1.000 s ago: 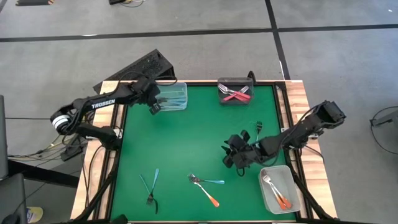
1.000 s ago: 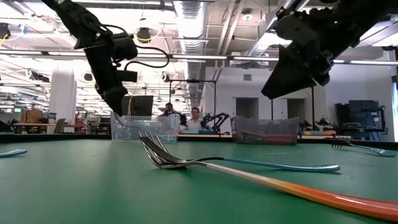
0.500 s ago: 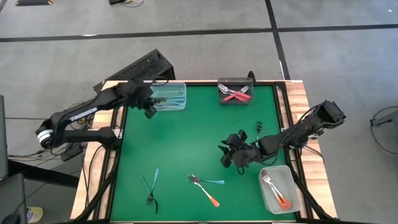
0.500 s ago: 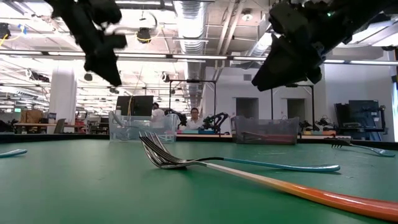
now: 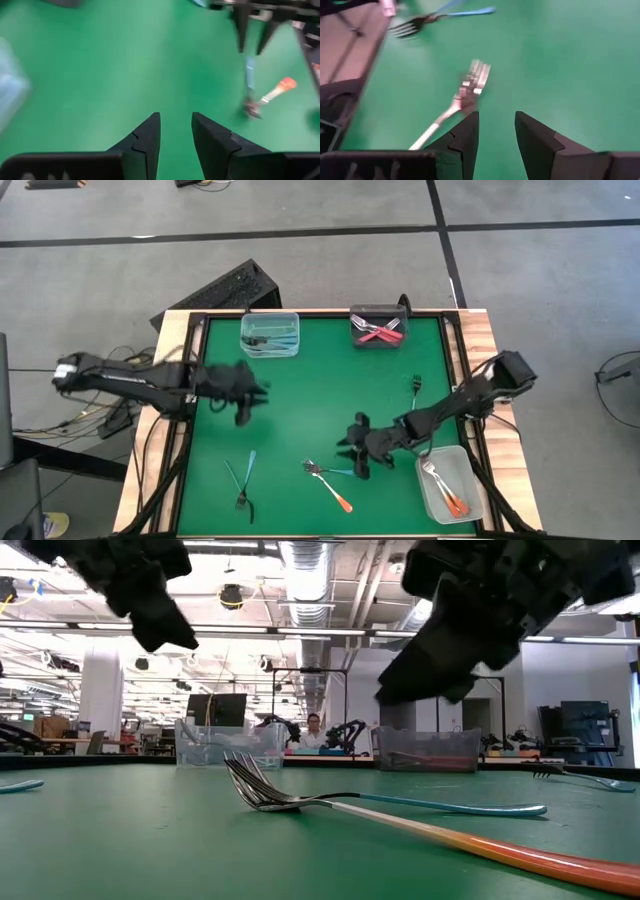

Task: Sort silverware by color (type)
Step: Put the black fork into the transparent bin

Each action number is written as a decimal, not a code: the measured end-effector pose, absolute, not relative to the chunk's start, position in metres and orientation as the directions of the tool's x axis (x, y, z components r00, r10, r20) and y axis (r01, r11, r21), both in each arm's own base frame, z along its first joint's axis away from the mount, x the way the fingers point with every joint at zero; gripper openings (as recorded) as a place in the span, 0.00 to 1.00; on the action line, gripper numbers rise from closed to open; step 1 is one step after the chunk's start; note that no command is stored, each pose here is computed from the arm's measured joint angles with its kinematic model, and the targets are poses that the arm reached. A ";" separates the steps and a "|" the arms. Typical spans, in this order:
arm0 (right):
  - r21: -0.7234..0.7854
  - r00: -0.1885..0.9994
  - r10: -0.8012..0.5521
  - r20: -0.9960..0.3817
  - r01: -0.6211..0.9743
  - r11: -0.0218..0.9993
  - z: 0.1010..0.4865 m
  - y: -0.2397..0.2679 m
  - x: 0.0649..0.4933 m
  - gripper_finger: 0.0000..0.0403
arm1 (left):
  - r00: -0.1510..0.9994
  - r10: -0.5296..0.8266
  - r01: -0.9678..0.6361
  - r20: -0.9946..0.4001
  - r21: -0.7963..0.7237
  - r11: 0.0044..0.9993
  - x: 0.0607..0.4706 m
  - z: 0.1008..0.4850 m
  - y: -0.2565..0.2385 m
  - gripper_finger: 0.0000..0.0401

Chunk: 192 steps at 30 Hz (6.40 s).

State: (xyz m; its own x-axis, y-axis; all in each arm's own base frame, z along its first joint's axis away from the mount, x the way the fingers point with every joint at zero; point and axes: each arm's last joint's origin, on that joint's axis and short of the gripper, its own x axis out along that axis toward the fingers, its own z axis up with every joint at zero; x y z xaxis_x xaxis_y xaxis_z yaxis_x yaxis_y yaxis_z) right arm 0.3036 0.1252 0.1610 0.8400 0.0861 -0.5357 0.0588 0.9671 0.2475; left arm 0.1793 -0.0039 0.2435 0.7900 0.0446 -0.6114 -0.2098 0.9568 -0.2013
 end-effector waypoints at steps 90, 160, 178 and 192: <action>0.273 0.742 -0.010 -0.670 0.258 0.927 0.231 0.092 0.356 0.04 | 0.857 0.331 0.063 -0.396 0.716 0.695 0.319 0.192 -0.129 0.30; -0.115 0.492 -0.387 -0.780 0.496 0.861 0.229 0.074 0.317 0.22 | 0.314 0.587 -0.336 -0.747 0.490 0.804 0.190 0.210 0.153 0.04; -0.439 -0.139 -0.666 -0.733 0.844 0.308 0.216 0.047 0.244 0.29 | 0.572 0.318 -0.409 -0.756 0.074 0.910 0.214 0.205 0.120 0.39; -0.243 -0.127 -0.383 -0.915 0.931 0.273 0.132 0.031 0.197 0.54 | 0.721 0.241 -0.173 -0.650 0.169 0.970 0.251 0.209 0.034 0.39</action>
State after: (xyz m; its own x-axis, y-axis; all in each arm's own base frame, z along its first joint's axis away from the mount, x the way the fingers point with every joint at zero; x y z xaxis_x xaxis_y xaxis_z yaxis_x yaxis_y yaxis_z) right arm 0.1972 0.0306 0.1320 -0.1268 -0.3834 -0.9148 0.9307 0.2729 -0.2434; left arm 0.2510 0.0341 0.2092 0.7206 0.2412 -0.6501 -0.1725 0.9704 0.1689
